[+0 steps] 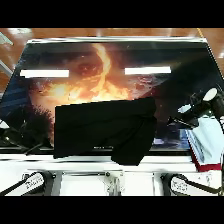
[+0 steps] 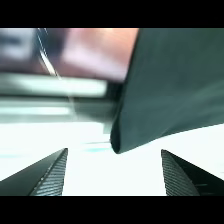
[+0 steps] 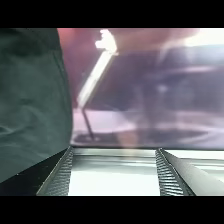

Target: Fold the shirts.

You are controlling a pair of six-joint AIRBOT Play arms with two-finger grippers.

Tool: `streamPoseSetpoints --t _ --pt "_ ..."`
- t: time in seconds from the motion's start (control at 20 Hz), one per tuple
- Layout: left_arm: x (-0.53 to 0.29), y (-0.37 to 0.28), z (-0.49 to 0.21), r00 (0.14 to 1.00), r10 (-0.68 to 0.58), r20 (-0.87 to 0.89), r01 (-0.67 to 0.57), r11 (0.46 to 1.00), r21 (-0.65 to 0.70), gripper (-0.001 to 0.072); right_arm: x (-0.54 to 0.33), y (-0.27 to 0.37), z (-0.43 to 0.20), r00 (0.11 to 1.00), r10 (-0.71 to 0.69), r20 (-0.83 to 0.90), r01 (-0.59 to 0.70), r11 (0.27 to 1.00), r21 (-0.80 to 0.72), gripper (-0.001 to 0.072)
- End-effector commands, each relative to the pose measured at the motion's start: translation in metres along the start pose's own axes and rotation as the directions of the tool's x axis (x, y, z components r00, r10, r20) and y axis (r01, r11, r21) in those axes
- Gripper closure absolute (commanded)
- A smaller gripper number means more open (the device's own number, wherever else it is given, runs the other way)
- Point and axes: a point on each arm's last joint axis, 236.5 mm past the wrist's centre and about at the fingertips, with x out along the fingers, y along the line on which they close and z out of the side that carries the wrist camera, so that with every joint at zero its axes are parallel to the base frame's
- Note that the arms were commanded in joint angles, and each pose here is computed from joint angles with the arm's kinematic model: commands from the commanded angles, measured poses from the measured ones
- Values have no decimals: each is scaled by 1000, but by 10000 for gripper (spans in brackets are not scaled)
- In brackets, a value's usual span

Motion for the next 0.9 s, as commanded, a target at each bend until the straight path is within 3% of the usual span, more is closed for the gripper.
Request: streamPoseSetpoints --t 0.0,0.15,0.4,0.45,0.5,0.55,0.85 --pt "25 -6 -6 997 -75 35 77 996 -35 29 13 8 -2 994 100 44 -103 993 50 84" --pt "33 -26 10 979 -172 108 178 983 -48 30 12 18 7 986 142 83 -147 987 60 84" --pt "52 -42 9 979 -194 67 196 980 -23 64 11 18 8 986 145 87 -150 987 64 84" --pt "53 -47 15 975 -203 88 206 978 -29 275 12 18 7 986 144 82 -150 987 63 84" --pt "52 -51 19 971 -214 105 219 975 -31 548 12 18 4 987 143 70 -147 987 62 83" --pt "51 -54 22 967 -229 113 235 971 -35 660 15 18 -2 988 148 47 -151 987 64 84" --pt "46 -61 17 963 -247 103 250 968 -18 671 93 74 -79 958 237 -164 -244 969 -27 83"
